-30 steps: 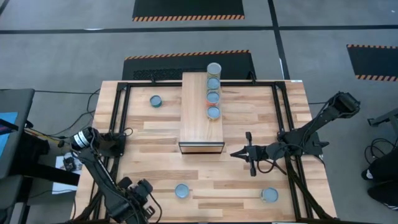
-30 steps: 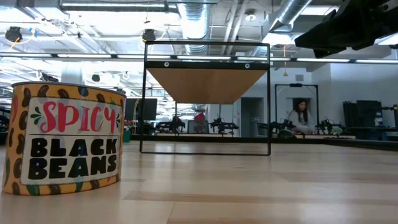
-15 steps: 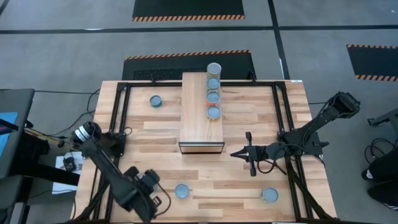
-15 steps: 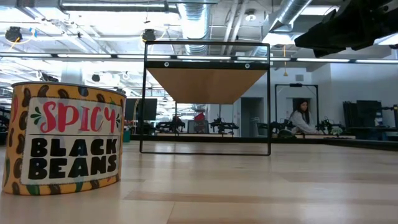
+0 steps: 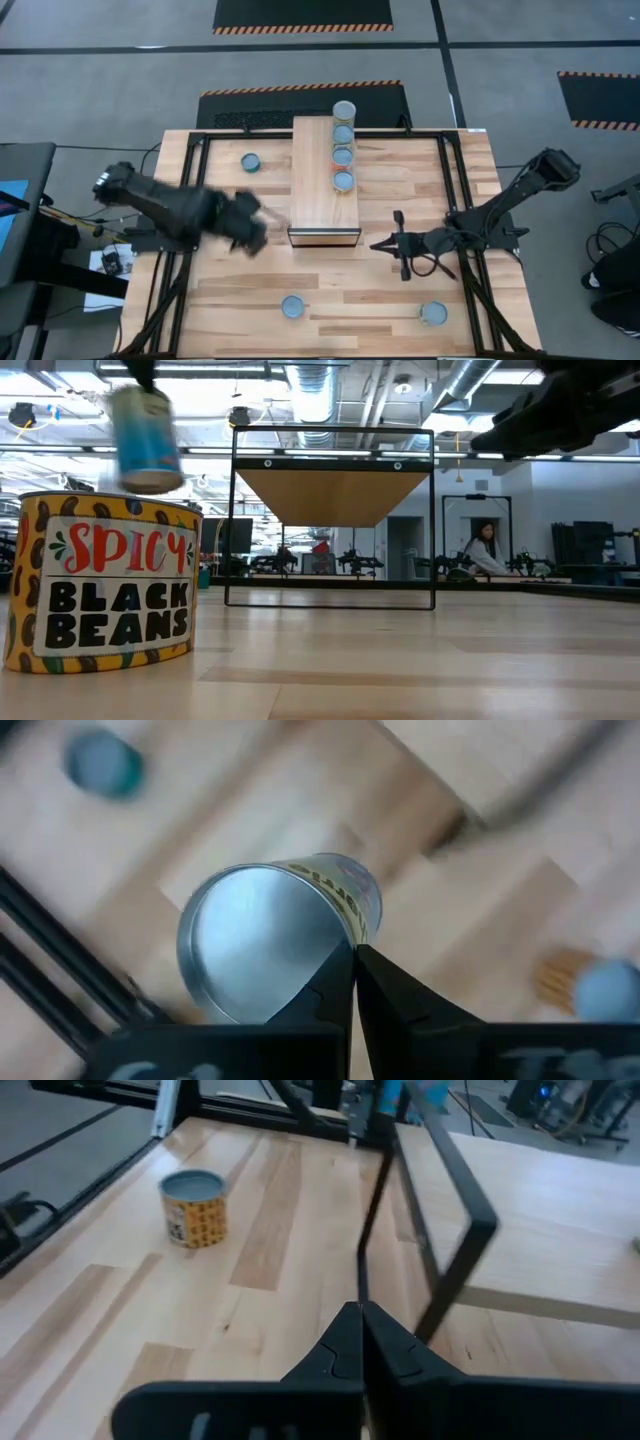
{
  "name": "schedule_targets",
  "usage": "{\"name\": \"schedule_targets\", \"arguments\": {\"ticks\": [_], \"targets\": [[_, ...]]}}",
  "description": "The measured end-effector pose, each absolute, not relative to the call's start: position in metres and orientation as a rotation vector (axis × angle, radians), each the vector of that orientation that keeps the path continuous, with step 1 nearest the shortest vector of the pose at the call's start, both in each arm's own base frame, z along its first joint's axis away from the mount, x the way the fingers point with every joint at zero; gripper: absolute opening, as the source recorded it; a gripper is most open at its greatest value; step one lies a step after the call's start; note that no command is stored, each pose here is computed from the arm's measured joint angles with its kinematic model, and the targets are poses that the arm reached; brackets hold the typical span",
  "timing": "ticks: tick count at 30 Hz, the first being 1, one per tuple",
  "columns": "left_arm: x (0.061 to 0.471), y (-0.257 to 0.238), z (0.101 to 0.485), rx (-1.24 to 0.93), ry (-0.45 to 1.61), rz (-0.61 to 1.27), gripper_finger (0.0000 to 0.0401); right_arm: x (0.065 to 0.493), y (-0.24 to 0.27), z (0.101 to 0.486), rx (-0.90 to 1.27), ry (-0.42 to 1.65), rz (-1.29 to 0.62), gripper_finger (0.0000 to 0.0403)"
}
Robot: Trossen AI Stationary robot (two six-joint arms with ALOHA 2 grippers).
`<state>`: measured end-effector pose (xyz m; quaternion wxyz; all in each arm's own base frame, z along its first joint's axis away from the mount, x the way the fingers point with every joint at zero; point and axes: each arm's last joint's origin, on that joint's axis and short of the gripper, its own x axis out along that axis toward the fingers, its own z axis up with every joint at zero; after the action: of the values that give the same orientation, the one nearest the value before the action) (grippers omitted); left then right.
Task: Pick and place cans onto a shelf
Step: Put the canned cherries on the shelf
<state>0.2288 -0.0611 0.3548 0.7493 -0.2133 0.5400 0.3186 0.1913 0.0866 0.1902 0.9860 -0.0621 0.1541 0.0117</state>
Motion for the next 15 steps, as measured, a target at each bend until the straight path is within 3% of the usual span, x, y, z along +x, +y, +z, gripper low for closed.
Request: {"name": "schedule_targets", "arguments": {"ticks": [15], "targets": [[0.231,0.11,0.407,-0.293,1.131,0.68,0.0,0.208,0.014,0.199,-0.224,0.285,0.014,0.0008]]}}
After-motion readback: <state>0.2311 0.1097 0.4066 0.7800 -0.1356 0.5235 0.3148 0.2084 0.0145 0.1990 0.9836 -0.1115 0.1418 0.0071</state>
